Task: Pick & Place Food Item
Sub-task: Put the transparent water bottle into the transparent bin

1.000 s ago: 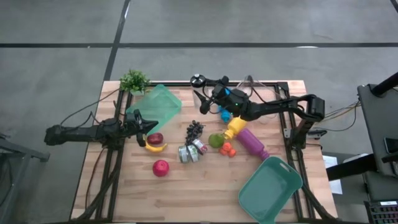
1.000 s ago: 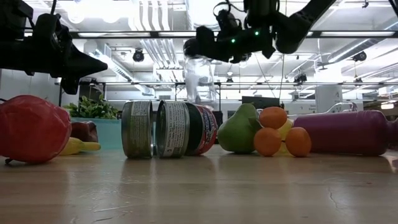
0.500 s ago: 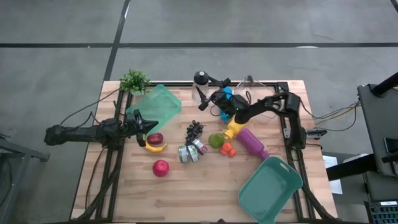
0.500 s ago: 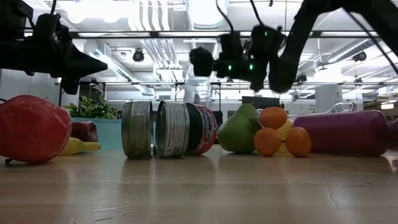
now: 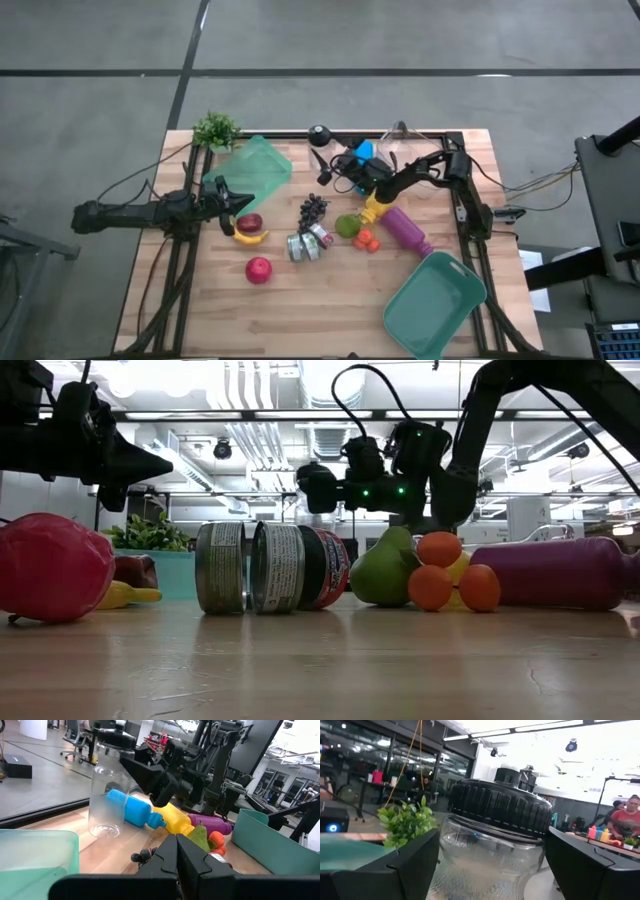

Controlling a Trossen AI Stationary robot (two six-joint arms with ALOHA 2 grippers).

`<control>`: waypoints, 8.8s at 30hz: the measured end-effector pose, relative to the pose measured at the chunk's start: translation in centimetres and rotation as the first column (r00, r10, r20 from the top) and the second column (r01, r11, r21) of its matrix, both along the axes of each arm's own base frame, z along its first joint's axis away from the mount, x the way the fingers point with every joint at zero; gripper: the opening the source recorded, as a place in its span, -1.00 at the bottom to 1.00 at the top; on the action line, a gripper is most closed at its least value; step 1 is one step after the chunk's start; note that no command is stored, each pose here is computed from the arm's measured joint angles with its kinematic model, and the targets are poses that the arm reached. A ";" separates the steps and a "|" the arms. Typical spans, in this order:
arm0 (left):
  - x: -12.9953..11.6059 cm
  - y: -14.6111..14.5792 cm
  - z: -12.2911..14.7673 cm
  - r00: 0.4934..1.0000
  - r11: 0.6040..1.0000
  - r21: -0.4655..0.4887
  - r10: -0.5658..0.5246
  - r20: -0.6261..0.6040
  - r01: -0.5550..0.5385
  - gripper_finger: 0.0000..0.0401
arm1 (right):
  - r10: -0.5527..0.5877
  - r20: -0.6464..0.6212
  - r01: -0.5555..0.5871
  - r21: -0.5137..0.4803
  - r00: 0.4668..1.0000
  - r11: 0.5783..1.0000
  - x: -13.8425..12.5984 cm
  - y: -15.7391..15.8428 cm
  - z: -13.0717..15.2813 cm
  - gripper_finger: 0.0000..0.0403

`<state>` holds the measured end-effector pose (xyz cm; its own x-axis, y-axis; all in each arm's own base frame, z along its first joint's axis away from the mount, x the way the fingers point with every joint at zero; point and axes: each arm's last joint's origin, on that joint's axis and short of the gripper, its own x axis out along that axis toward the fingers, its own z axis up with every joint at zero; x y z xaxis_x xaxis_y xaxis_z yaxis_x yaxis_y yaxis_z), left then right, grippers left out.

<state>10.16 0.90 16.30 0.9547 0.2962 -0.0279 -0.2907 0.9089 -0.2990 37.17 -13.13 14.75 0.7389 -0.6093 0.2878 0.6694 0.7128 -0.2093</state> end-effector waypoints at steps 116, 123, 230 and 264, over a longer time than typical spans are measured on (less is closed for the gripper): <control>0.0 0.0 0.0 1.000 1.000 0.000 0.000 0.000 0.000 -0.99 | 0.198 -0.066 -0.193 0.080 0.978 0.978 -0.7 0.8 -1.5 0.85; 0.0 0.0 0.0 1.000 1.000 0.000 0.000 0.000 0.000 -0.99 | 0.190 -0.061 -0.185 0.080 0.980 0.979 -0.8 0.8 -1.4 0.85; 0.0 0.0 0.0 1.000 1.000 0.000 -0.001 0.000 0.001 -0.99 | 0.385 -0.573 0.257 0.742 0.724 0.620 3.7 -0.9 22.7 0.85; 0.0 0.0 0.0 1.000 1.000 0.000 -0.001 0.000 0.001 -0.99 | 0.308 -0.627 0.363 0.711 0.716 0.603 4.3 -3.0 17.7 0.96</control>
